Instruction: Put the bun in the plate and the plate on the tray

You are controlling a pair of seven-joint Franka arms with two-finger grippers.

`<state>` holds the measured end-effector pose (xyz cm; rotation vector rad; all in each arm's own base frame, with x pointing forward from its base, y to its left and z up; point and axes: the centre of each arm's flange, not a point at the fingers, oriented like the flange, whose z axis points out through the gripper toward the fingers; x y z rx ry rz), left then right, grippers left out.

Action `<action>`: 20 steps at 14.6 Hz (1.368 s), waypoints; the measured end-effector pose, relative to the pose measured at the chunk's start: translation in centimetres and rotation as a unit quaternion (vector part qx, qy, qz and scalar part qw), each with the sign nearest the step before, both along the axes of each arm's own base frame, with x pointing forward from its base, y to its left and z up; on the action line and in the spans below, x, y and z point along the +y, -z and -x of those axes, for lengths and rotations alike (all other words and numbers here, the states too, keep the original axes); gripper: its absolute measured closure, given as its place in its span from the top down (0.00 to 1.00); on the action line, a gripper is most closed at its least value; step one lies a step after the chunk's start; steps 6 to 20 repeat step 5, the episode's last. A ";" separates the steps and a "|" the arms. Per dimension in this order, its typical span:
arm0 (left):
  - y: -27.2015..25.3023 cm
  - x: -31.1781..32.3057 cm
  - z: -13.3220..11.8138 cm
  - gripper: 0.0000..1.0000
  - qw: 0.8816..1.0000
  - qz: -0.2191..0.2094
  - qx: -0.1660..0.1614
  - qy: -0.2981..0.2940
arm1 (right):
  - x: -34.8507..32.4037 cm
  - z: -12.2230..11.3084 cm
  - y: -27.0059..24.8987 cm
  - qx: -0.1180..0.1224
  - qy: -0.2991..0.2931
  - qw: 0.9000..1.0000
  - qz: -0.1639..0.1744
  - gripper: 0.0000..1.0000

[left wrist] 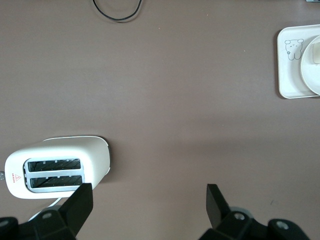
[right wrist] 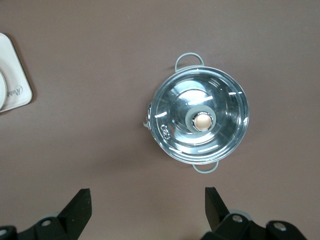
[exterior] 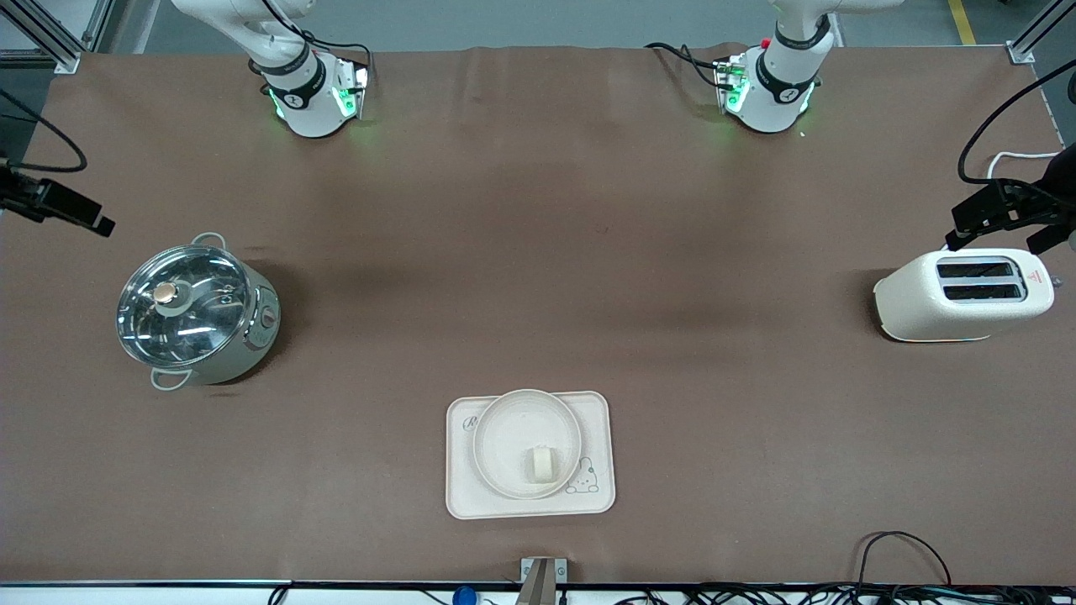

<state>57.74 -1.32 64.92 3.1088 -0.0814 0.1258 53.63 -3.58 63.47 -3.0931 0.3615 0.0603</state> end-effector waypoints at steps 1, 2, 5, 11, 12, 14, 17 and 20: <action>0.0 0.0 0.0 1.00 1.000 0.000 0.000 0.000 | 0.5 0.6 0.0 0.000 -0.006 1.000 0.009 1.00; 0.0 0.0 0.0 1.00 1.000 0.000 0.000 0.000 | 0.9 1.0 -0.2 0.001 -0.011 1.000 0.019 1.00; 0.0 0.1 0.0 1.00 1.000 0.000 0.000 -0.001 | 1.1 2.6 -1.8 -0.006 -0.015 0.999 0.039 1.00; 0.0 0.1 0.0 1.00 1.000 0.000 0.000 -0.001 | 1.1 2.6 -1.8 -0.006 -0.015 0.999 0.039 1.00; 0.0 0.1 0.0 1.00 1.000 0.000 0.000 -0.001 | 1.1 2.6 -1.8 -0.006 -0.015 0.999 0.039 1.00; 0.0 0.1 0.0 1.00 1.000 0.000 0.000 -0.001 | 1.1 2.6 -1.8 -0.006 -0.015 0.999 0.039 1.00; 0.0 0.1 0.0 1.00 1.000 0.000 0.000 -0.001 | 1.1 2.6 -1.8 -0.006 -0.015 0.999 0.039 1.00; 0.0 0.1 0.0 1.00 1.000 0.000 0.000 -0.001 | 1.1 2.6 -1.8 -0.006 -0.015 0.999 0.039 1.00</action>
